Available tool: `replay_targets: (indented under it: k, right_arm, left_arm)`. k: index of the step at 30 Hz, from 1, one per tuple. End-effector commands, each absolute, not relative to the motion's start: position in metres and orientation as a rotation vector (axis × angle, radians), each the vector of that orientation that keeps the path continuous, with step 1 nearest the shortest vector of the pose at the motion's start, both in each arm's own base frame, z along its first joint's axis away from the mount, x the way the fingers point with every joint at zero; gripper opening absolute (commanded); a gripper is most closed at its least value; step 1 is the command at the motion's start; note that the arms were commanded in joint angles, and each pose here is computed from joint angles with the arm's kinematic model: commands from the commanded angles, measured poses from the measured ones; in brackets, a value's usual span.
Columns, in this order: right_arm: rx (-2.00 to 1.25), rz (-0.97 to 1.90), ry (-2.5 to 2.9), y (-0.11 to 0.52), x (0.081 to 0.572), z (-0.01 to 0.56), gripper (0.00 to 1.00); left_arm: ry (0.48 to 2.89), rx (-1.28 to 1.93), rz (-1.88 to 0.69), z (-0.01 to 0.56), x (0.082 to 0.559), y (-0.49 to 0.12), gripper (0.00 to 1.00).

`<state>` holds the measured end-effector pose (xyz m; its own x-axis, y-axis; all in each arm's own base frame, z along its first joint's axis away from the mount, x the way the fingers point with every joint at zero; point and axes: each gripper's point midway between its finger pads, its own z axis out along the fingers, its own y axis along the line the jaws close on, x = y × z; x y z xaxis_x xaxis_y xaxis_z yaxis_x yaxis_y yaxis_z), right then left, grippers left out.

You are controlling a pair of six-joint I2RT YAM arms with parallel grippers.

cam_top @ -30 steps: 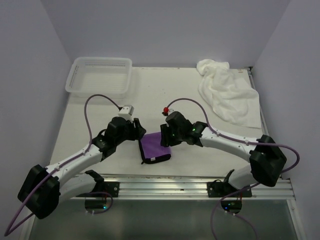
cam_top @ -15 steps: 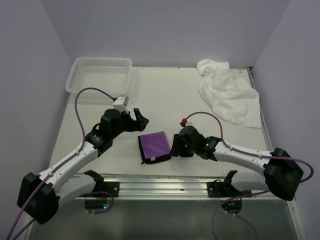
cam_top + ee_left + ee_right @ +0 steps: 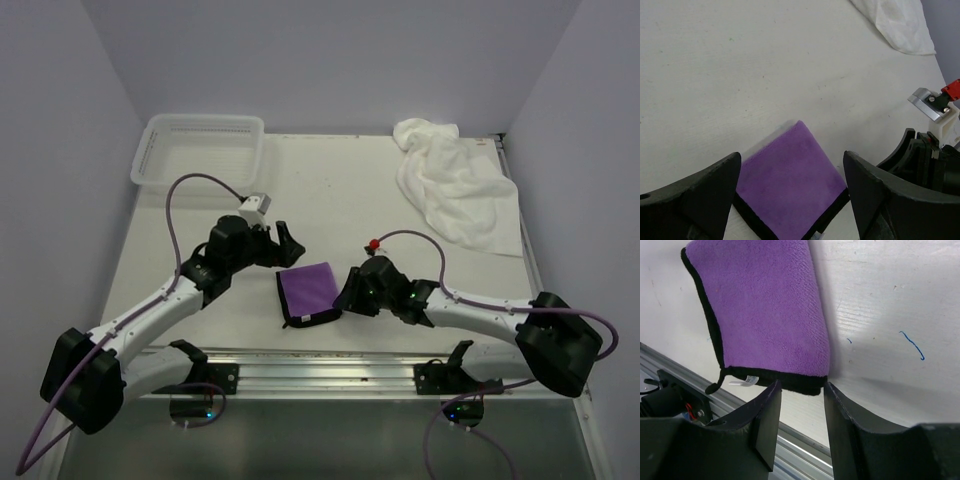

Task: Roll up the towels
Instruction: Roll the towel

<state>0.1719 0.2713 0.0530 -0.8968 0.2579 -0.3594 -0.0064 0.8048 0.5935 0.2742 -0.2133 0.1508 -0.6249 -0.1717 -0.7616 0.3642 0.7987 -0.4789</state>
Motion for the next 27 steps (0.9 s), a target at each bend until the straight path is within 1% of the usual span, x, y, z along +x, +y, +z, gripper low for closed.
replay_targets:
  k: [1, 9, 15, 18, 20, 21, 22, 24, 25, 27]
  right_arm:
    - [0.260, 0.897, 2.529, 0.280, 0.179, 0.053, 0.43]
    - [0.301, 0.853, 2.555, 0.275, 0.179, 0.036, 0.42]
    - [0.313, 0.857, 2.574, 0.277, 0.176, 0.022, 0.40]
    - [0.324, 0.859, 2.576, 0.276, 0.176, 0.017, 0.36]
    - [0.325, 0.855, 2.579, 0.275, 0.175, 0.014, 0.30]
    - [0.325, 0.854, 2.580, 0.274, 0.175, 0.013, 0.27]
    - [0.322, 0.858, 2.580, 0.275, 0.174, 0.012, 0.22]
    - [0.322, 0.849, 2.588, 0.273, 0.173, 0.008, 0.16]
    - [0.323, 0.847, 2.588, 0.273, 0.173, 0.007, 0.11]
    - [0.312, 0.841, 2.592, 0.272, 0.173, 0.005, 0.07]
  left_arm:
    - [2.019, 0.188, -0.827, 0.180, 0.286, -0.225, 0.86]
    - [2.047, 0.210, -0.852, 0.174, 0.287, -0.233, 0.84]
    - [2.060, 0.219, -0.864, 0.170, 0.288, -0.236, 0.83]
    - [2.064, 0.226, -0.871, 0.170, 0.288, -0.239, 0.82]
    - [2.069, 0.231, -0.875, 0.169, 0.289, -0.241, 0.82]
    - [2.066, 0.234, -0.878, 0.171, 0.290, -0.242, 0.82]
    - [2.073, 0.238, -0.879, 0.170, 0.289, -0.244, 0.82]
    - [2.086, 0.245, -0.883, 0.169, 0.291, -0.248, 0.80]
    - [2.094, 0.252, -0.882, 0.167, 0.291, -0.250, 0.80]
    - [2.130, 0.264, -0.874, 0.160, 0.292, -0.256, 0.78]
